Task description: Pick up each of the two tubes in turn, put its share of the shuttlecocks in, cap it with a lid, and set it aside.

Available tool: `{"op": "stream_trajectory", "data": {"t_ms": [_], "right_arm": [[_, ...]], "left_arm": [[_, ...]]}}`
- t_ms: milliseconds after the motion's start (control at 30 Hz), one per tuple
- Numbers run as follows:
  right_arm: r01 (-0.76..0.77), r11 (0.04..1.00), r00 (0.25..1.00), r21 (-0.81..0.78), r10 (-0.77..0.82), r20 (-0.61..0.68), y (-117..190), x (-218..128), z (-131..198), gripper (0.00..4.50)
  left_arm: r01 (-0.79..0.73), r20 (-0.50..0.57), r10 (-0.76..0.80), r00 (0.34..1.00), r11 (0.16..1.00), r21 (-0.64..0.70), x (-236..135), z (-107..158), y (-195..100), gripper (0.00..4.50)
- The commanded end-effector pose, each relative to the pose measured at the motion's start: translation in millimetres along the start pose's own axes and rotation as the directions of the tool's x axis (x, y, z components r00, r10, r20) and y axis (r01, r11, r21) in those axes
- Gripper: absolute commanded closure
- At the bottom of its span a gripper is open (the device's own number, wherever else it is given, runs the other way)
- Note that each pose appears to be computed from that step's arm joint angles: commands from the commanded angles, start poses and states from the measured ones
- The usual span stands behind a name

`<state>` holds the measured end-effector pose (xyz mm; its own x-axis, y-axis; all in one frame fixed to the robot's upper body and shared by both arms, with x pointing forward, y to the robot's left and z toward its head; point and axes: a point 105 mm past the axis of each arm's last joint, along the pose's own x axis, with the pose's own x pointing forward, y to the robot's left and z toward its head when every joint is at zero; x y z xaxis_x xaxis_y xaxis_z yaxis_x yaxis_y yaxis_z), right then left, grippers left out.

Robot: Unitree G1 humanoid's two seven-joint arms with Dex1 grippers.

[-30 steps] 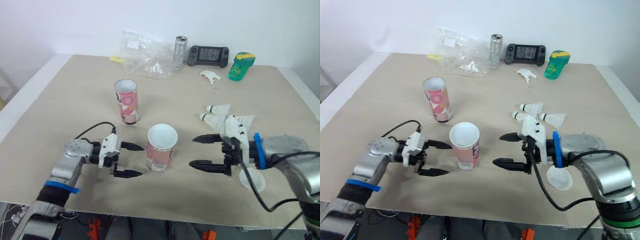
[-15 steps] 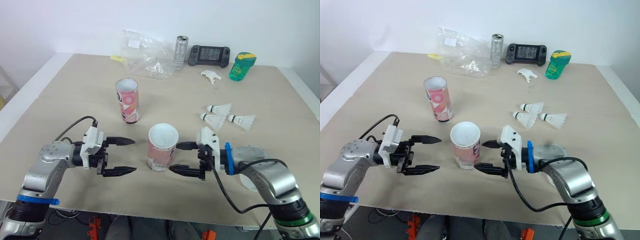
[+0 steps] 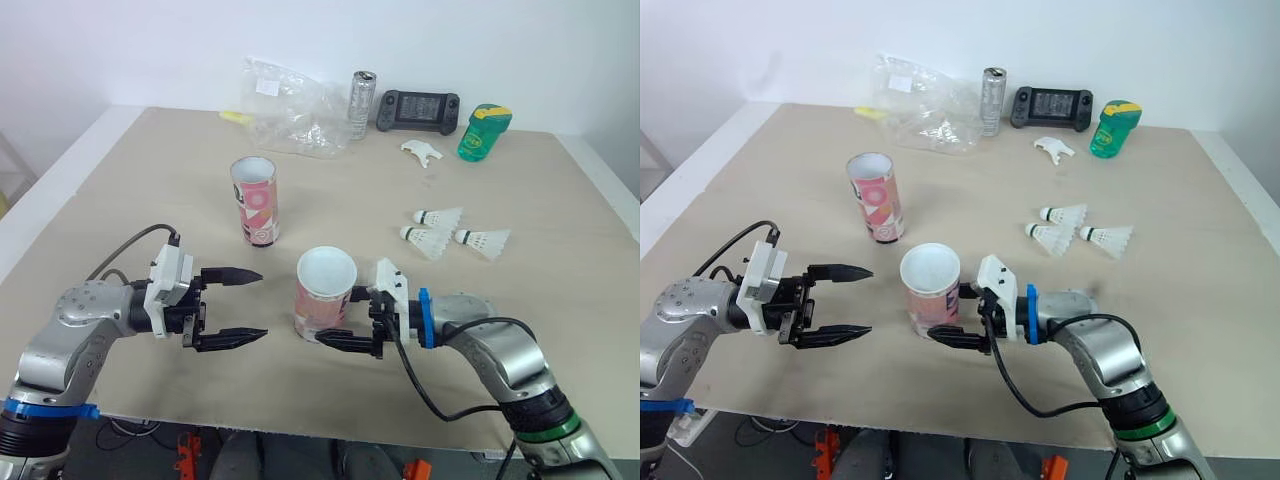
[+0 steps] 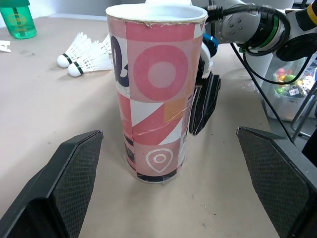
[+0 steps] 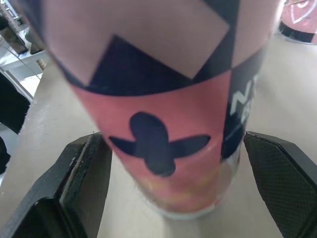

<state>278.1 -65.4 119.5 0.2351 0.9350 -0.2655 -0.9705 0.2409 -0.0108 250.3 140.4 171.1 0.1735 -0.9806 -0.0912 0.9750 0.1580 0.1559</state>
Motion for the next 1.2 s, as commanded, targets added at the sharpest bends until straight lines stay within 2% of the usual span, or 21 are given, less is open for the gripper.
{"op": "stream_trajectory", "data": {"t_ms": [33,100,167,200,267,300,567,667,733,833,967,1100,1200], "right_arm": [[-0.013,0.999,1.0,-0.041,0.014,0.021,0,3,7,0.03],[-0.025,0.999,0.999,-0.037,0.026,0.023,0,6,6,0.03],[-0.03,0.999,0.999,-0.028,0.031,0.029,0,7,6,0.52],[-0.031,0.999,0.999,-0.029,0.032,0.031,1,7,6,0.61],[-0.027,0.999,0.999,-0.028,0.028,0.034,0,7,6,1.46],[-0.021,0.999,0.999,-0.026,0.022,0.035,0,7,7,1.73],[0.071,0.996,0.995,-0.047,-0.067,0.078,-14,-20,26,1.73],[0.216,0.974,0.97,-0.071,-0.205,0.133,-37,-52,49,1.73],[0.383,0.921,0.913,-0.07,-0.366,0.179,-61,-92,62,1.73],[0.554,0.833,0.812,-0.017,-0.535,0.235,-83,-140,72,1.73],[0.753,0.655,0.62,0.064,-0.738,0.265,-108,-208,76,1.73],[0.895,0.427,0.402,0.125,-0.897,0.186,-126,-267,62,1.73],[0.936,0.324,0.31,0.136,-0.944,0.117,-133,-292,44,1.73]], "left_arm": [[-0.001,0.003,0.001,1.0,0.999,0.05,-2,12,0,0.01],[-0.001,0.002,0.001,1.0,0.999,0.049,-2,13,1,0.01],[0.002,-0.001,-0.002,1.0,0.999,0.05,-1,14,1,0.0],[0.004,-0.002,-0.004,1.0,0.999,0.051,0,14,1,0.0],[0.006,-0.003,-0.006,1.0,0.999,0.053,1,14,1,0.0],[0.007,-0.003,-0.007,1.0,0.999,0.053,2,14,1,0.0],[0.027,0.04,-0.03,0.999,0.998,0.063,15,21,11,0.0],[0.024,0.092,-0.03,0.995,0.997,0.07,27,30,20,0.0],[0.025,0.129,-0.034,0.991,0.997,0.075,36,36,25,0.0],[0.032,0.151,-0.043,0.988,0.997,0.076,42,38,28,0.0],[0.031,0.193,-0.042,0.98,0.998,0.06,51,41,33,0.0],[0.056,0.206,-0.066,0.976,0.997,0.055,60,38,31,0.0],[0.064,0.206,-0.074,0.976,0.997,0.053,62,36,30,0.0]]}}
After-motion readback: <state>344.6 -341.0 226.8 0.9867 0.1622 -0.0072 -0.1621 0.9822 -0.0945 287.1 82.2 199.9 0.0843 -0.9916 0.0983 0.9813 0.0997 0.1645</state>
